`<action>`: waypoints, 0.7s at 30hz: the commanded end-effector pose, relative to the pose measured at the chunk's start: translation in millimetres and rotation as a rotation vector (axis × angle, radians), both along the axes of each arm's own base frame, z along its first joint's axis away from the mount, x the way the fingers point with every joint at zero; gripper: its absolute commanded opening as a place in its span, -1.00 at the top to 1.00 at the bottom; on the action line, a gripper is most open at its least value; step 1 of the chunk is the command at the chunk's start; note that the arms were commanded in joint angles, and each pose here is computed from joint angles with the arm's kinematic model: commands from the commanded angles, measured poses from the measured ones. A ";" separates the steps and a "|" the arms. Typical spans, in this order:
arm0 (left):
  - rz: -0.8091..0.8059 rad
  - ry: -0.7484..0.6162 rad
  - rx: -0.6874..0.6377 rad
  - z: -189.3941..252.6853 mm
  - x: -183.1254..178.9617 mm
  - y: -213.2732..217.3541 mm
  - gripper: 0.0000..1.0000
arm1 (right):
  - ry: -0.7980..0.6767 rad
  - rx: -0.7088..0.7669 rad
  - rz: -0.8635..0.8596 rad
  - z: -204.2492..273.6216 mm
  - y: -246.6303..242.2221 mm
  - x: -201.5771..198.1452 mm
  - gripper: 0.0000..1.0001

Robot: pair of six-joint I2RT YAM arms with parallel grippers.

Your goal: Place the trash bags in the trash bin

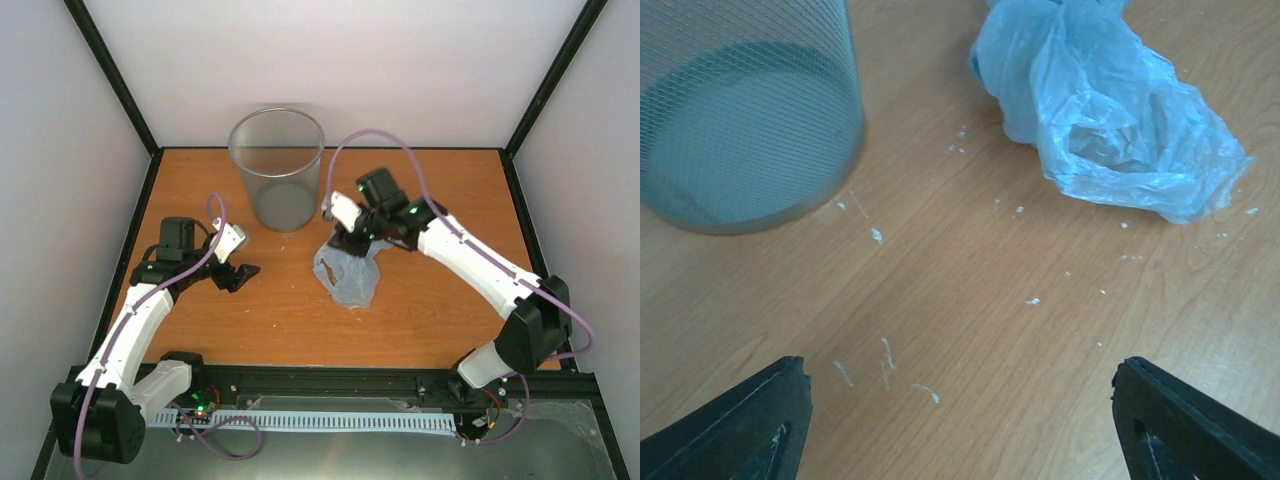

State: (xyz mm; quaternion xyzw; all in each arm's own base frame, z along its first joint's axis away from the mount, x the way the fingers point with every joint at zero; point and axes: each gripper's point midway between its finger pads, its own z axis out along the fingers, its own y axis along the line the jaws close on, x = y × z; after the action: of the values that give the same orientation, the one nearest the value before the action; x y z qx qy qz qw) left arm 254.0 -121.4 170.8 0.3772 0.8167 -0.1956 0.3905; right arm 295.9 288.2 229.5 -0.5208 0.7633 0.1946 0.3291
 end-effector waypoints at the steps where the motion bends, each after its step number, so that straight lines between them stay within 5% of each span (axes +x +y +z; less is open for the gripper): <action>1: 0.051 -0.074 -0.019 16.8 12.6 6.4 -0.68 | 0.052 -0.134 0.105 -49.8 6.9 -42.1 0.18; 11: 0.067 -0.096 0.004 17.8 13.8 12.8 -0.68 | 0.084 -0.229 0.058 -96.4 26.3 -37.1 0.21; 21: 0.070 -0.115 0.013 21.4 13.8 14.7 -0.69 | 0.149 -0.298 -0.048 -146.3 30.3 -20.9 -0.08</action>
State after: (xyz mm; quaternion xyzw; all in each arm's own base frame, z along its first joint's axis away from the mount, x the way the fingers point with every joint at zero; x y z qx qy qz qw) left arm 264.3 -108.7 180.4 0.3548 0.8190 -0.1670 0.4188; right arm 261.7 311.9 92.6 -0.5549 0.8011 0.1288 0.1837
